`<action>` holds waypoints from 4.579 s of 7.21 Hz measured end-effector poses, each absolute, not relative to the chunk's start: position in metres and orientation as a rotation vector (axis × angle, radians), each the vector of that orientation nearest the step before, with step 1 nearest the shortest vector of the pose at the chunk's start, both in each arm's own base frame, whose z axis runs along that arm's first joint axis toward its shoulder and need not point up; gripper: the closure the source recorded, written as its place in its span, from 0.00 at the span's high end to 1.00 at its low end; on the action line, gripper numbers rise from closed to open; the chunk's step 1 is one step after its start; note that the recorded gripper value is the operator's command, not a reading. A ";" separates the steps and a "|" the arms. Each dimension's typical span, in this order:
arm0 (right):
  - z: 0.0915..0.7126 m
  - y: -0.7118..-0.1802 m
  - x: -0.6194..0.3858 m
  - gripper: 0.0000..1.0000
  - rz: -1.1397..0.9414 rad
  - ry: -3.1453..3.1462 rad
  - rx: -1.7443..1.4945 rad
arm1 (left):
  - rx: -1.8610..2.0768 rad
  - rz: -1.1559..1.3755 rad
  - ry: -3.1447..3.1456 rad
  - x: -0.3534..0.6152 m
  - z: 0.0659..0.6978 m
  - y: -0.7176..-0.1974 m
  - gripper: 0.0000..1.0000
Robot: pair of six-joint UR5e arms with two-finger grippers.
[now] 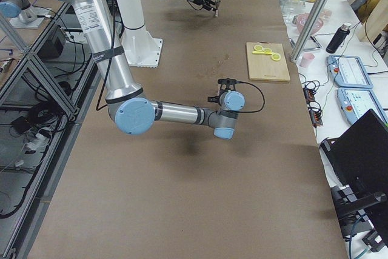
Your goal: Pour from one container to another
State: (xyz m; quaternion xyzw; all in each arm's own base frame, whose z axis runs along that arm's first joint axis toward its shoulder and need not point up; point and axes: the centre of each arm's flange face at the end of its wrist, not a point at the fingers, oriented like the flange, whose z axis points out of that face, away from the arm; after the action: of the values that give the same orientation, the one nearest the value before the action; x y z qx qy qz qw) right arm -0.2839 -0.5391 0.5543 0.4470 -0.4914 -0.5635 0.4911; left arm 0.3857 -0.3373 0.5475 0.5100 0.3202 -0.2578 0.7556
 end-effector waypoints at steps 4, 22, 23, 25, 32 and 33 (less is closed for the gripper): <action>0.550 -0.556 -0.296 0.95 -1.399 -1.191 1.100 | 1.133 -0.577 0.685 0.390 0.552 -0.340 0.88; 0.559 -0.541 -0.314 0.99 -1.462 -1.163 1.252 | 1.283 -0.347 0.834 0.452 0.409 -0.337 0.00; 0.564 -0.539 -0.313 0.99 -1.455 -1.170 1.251 | 1.307 -0.259 0.856 0.480 0.374 -0.334 0.00; 0.567 -0.541 -0.315 0.99 -1.443 -1.180 1.248 | 1.338 -0.102 0.889 0.523 0.326 -0.326 0.00; 0.555 -0.548 -0.331 0.98 -1.444 -1.179 1.266 | 1.387 0.151 0.965 0.553 0.273 -0.335 0.00; 0.553 -0.549 -0.336 0.98 -1.444 -1.178 1.267 | 1.391 0.174 0.990 0.550 0.269 -0.338 0.00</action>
State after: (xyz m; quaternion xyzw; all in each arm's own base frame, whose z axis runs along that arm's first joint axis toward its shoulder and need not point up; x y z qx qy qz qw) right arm -0.3362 -0.5489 0.5530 0.5076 -0.4720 -0.5787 0.4297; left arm 0.5498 -0.3376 0.2695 0.6132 0.4366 0.0765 0.6538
